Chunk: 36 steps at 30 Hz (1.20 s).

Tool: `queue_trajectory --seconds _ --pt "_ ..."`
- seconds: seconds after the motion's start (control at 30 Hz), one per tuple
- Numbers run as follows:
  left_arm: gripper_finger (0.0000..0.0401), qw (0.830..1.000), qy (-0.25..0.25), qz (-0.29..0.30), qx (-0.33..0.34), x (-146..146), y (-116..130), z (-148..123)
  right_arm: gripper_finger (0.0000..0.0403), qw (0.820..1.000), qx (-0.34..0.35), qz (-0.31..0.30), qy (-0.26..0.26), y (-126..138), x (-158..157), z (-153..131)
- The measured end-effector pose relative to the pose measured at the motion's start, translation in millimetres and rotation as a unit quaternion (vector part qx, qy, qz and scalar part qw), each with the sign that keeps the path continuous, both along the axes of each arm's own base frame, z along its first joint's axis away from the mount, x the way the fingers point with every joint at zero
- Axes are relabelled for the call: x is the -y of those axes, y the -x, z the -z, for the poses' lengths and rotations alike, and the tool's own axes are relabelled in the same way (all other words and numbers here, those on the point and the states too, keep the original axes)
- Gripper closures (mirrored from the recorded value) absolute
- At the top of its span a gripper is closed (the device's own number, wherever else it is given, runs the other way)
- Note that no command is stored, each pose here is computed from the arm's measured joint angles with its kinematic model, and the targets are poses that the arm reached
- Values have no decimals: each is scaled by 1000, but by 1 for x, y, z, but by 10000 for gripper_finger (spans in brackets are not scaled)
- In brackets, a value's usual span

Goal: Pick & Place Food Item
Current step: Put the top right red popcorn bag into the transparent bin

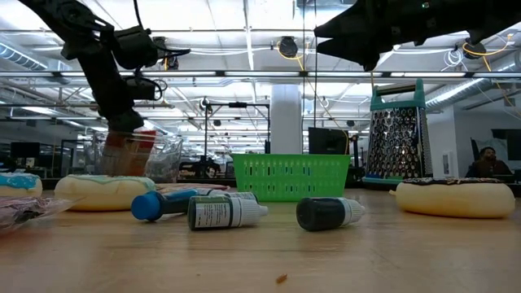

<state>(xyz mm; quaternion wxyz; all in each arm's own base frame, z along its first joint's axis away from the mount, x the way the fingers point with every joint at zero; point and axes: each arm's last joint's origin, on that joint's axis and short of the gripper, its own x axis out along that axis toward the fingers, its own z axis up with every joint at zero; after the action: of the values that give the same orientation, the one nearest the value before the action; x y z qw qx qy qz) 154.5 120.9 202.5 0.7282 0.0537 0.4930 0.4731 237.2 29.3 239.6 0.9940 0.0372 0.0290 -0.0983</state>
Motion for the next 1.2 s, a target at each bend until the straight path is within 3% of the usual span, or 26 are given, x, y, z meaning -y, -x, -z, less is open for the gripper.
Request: queue_trajectory --seconds 0.2,0.4,0.6,0.87,1.2 --pt "192 1000 -4 -1 2 0 1 -2 201 1000 0 0 0 0 0 0" --pt "152 1000 -3 -4 -6 1 2 -1 202 1000 -1 0 0 0 0 0" --pt "132 999 -16 -33 -27 2 6 0 202 1000 -1 1 -8 0 0 1" --pt "122 998 -8 -60 1 2 7 1 202 1000 -1 1 -9 0 0 0" --pt "119 993 90 -13 80 6 1 4 200 1000 -1 1 -9 0 0 0"
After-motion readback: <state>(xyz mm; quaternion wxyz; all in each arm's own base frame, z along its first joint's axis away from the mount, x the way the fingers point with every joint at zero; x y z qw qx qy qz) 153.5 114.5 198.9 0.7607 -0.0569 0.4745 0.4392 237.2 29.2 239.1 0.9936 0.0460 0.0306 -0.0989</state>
